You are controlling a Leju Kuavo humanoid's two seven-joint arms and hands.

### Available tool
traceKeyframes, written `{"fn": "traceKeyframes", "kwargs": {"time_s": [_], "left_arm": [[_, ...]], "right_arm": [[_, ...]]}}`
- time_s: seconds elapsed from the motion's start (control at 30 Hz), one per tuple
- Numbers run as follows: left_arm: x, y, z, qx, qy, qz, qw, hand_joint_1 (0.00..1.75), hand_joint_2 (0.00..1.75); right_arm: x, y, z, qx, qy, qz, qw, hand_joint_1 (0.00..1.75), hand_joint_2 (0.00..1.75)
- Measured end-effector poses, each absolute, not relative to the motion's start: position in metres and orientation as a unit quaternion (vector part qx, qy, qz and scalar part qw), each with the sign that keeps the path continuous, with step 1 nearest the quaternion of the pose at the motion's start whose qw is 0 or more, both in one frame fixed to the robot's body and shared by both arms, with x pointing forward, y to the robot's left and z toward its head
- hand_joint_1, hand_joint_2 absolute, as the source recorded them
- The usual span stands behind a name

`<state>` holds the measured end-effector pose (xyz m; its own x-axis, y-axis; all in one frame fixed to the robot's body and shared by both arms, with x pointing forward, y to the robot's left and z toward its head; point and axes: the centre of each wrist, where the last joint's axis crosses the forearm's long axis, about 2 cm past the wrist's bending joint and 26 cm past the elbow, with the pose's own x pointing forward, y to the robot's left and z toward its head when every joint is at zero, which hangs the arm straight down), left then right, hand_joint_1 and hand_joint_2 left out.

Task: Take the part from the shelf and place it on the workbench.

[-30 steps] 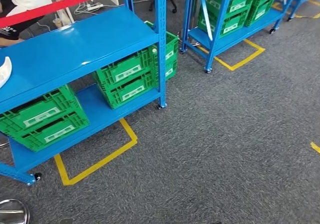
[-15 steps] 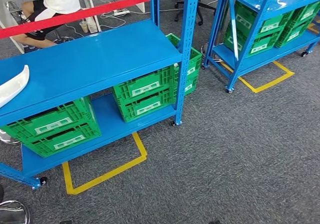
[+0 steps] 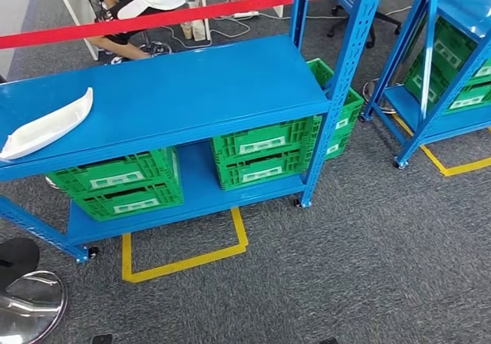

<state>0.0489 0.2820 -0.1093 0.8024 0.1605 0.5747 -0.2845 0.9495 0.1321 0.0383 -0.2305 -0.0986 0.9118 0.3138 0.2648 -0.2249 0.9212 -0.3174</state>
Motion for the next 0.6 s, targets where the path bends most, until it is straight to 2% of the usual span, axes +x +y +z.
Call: {"fn": "traceKeyframes", "kwargs": {"time_s": [0.6], "left_arm": [[0.0477, 0.2809, -0.1093, 0.112, -0.291, 0.117, 0.943, 0.0, 0.0]], "right_arm": [[0.0411, -0.2295, -0.098, -0.14, -0.163, 0.141, 0.966, 0.0, 0.0]]}}
